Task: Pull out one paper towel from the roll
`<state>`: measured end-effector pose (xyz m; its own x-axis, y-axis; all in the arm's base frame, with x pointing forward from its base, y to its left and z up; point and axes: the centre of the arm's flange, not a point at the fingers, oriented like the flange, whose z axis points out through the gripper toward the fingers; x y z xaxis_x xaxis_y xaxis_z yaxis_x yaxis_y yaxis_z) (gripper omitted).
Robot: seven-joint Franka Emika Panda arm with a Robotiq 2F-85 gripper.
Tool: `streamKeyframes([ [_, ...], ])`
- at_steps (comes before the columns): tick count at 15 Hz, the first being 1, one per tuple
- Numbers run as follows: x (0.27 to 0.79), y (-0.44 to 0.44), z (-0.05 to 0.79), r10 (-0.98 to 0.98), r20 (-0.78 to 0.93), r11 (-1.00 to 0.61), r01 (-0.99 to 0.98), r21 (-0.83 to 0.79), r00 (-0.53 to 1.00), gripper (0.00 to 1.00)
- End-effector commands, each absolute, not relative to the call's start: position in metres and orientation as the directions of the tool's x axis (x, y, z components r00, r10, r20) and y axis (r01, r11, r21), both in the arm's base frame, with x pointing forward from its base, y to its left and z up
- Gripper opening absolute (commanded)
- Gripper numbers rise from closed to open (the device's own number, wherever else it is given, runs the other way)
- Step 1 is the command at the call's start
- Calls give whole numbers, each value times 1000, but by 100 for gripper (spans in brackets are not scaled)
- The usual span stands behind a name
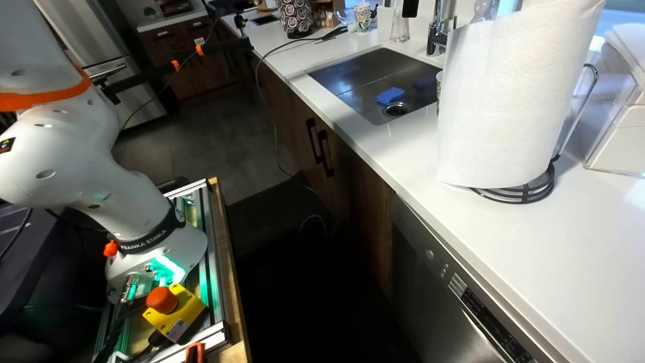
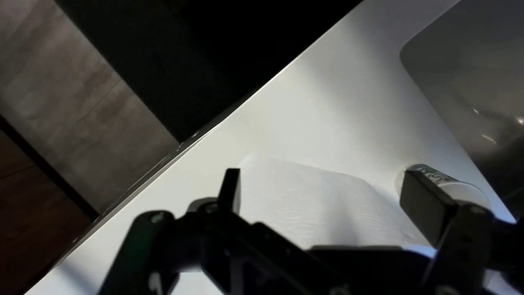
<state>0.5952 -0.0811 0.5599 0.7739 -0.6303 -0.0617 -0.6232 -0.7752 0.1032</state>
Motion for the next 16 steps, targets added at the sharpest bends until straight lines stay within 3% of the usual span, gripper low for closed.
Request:
streamKeyframes([
  [1,620,-78,554,-740,-110,-668,-744,9,664,100],
  [8,636,-122,554,-906,-112,-400,-912,-94,409,100],
  [16,660,-138,546,-998,16,-62,-967,-248,60,100],
])
